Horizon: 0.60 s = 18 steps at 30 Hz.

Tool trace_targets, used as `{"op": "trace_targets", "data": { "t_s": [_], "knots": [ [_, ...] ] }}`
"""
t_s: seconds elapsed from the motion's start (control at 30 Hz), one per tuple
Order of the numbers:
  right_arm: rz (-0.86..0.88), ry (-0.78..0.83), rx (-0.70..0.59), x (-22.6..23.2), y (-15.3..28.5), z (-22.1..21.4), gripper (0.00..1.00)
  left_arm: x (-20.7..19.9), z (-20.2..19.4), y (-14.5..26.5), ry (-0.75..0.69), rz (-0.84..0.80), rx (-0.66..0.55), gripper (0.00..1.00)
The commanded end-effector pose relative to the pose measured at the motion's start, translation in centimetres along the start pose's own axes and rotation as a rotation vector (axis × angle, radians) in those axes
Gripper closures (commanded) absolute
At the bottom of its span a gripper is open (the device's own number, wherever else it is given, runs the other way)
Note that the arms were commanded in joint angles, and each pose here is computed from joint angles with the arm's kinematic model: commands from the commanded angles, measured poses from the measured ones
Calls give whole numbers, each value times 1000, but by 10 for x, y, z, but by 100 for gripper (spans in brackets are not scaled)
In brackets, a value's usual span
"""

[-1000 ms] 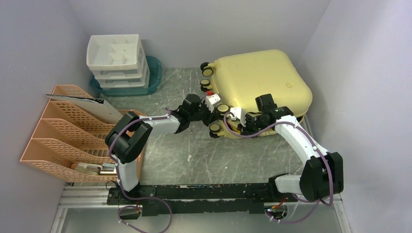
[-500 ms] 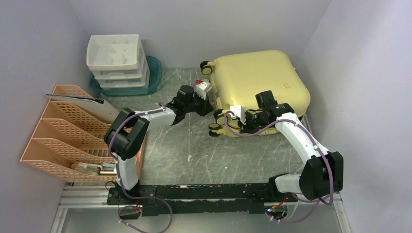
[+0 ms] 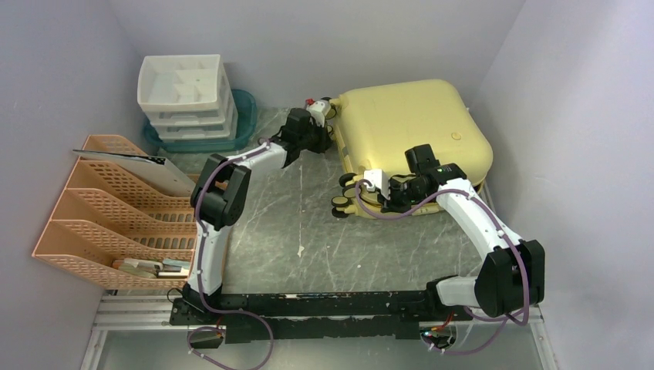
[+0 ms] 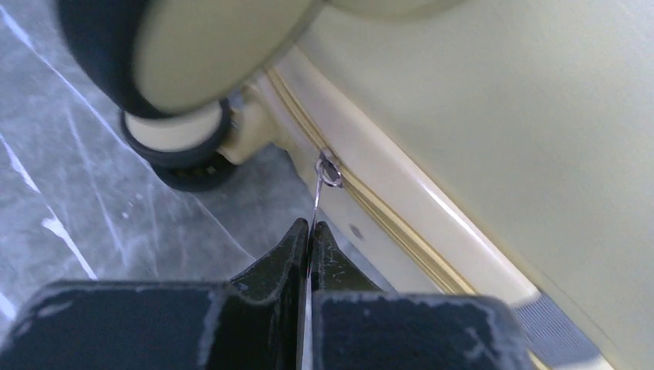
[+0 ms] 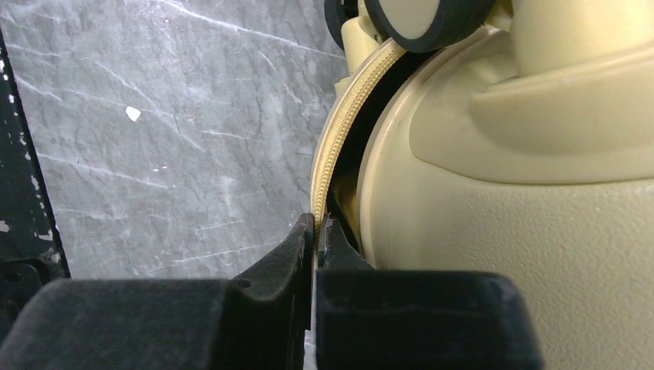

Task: Open, take out, and arrange the luggage
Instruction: Unzip the luggage at the center of the board.

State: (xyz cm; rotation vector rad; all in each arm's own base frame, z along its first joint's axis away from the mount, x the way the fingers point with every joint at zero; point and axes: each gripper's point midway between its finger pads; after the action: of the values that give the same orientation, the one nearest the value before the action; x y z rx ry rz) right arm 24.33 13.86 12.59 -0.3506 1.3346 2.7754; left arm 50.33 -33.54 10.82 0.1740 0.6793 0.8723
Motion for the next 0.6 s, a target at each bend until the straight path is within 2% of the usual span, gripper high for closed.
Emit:
{"op": "trace_targets", "data": {
  "t_s": [0.0,0.13,0.33,0.57],
  "knots": [
    [140,-57,-54,46,15,17,100,68,27,-5,72,222,-43,95],
    [143,-45,-77,48,21,25,100,73,29,4,112,184,-64,95],
    [137,-29,-62,46,29,27,100,58,44,39,72,116,-124,95],
    [134,-44,39,57,37,8,100,43,20,70,61,47,-133,95]
  ]
}}
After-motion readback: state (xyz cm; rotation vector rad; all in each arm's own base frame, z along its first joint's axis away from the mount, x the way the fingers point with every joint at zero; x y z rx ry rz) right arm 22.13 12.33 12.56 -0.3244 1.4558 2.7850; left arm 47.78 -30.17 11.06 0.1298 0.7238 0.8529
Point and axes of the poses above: each gripper's point midway between its finger pads, its own y axis back along the fingers, its own x axis along the line the jaws close on, z = x × y, and after that the axes turned 12 degrees about y, right-handed
